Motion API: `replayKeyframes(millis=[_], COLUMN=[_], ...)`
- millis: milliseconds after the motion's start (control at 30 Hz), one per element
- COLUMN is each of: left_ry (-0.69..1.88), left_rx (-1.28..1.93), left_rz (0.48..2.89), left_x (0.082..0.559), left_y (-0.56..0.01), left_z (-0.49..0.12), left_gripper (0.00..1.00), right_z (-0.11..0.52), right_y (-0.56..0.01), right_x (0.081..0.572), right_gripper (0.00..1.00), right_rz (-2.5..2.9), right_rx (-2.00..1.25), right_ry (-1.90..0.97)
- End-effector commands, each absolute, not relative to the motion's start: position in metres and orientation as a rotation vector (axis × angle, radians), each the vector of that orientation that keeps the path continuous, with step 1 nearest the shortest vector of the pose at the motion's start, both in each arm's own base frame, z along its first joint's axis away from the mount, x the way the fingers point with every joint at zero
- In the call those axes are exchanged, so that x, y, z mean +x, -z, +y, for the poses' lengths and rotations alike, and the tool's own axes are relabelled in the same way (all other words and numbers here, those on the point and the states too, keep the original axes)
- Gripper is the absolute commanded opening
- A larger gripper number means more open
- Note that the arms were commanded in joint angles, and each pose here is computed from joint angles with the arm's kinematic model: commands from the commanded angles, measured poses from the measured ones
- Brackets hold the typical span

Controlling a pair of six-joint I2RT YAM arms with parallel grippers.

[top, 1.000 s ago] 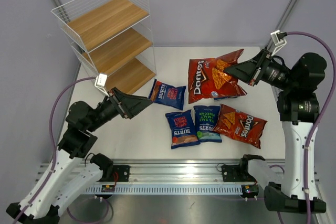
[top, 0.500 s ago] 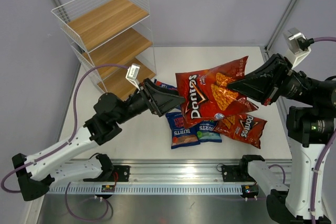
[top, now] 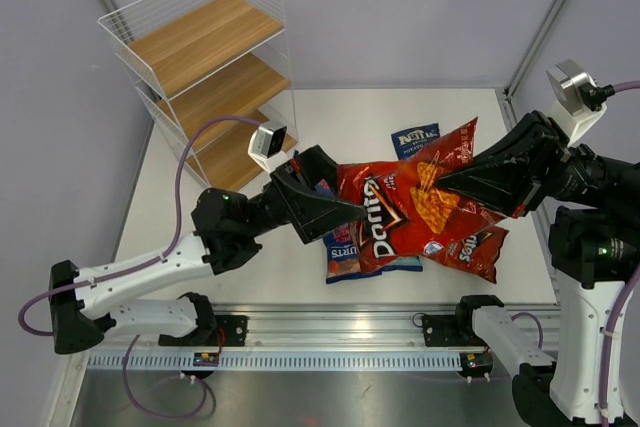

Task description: Place and organize the chips bags onto the shelf

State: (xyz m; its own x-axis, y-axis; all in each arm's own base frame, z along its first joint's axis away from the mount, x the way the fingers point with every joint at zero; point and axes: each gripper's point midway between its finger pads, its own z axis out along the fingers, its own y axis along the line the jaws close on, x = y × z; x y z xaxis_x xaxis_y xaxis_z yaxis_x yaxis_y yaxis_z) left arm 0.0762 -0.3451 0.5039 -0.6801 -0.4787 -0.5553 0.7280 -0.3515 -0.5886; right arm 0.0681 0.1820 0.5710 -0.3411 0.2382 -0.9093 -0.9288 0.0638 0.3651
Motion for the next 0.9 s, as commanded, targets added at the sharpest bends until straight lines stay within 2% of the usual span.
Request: replayKeyframes(millis=[0,67,100,133,200,267,333,367,567,633,767,800,833,867], left_ry=[2.232,2.257,2.258,2.249,2.229,2.186,2.135,2.110,1.985,1.937,1.843,1.825,1.811,1.799], left_rx=[0.464,0.460,0.453,0.453,0.431,0.392,0.371,0.330,0.264,0.259,0.241,0.251,0.224,0.223], left_rz=[0.775,0.759,0.766,0.754,0.791,0.802,0.848,0.861,0.976,1.018,1.085,1.107,1.103,1.116], left_x=[0.032,0.026,0.025,0.023,0.024,0.029,0.035,0.040,0.060,0.066,0.075,0.075,0.078,0.079], left_y=[-0.551,-0.553,-0.552,-0.553,-0.549,-0.549,-0.544,-0.545,-0.531,-0.529,-0.526,-0.523,-0.528,-0.527], left_z=[-0.312,-0.307,-0.306,-0.301,-0.302,-0.295,-0.297,-0.293,-0.299,-0.301,-0.294,-0.294,-0.288,-0.287], left_gripper=[0.99,0.99,0.96,0.80,0.69,0.53,0.43,0.33,0.21,0.18,0.07,0.06,0.00,0.00], right_z=[0.182,0.182,0.182,0.182,0.182,0.182,0.182,0.182,0.182,0.182,0.181,0.181,0.181,0.181], right_y=[-0.577,-0.571,-0.570,-0.568,-0.564,-0.564,-0.566,-0.567,-0.570,-0.569,-0.561,-0.561,-0.561,-0.561], right_x=[0.059,0.065,0.068,0.071,0.078,0.082,0.083,0.084,0.082,0.083,0.089,0.090,0.091,0.091], right_gripper=[0.00,0.00,0.00,0.00,0.00,0.00,0.00,0.00,0.00,0.21,0.37,0.37,0.37,0.39], right_rz=[1.296,1.314,1.319,1.324,1.341,1.340,1.337,1.336,1.330,1.332,1.366,1.366,1.365,1.364], right_rx=[-0.815,-0.804,-0.798,-0.785,-0.775,-0.770,-0.766,-0.766,-0.771,-0.759,-0.728,-0.722,-0.720,-0.719], right_ry=[-1.459,-1.443,-1.437,-1.431,-1.429,-1.428,-1.426,-1.427,-1.423,-1.416,-1.403,-1.399,-1.399,-1.397])
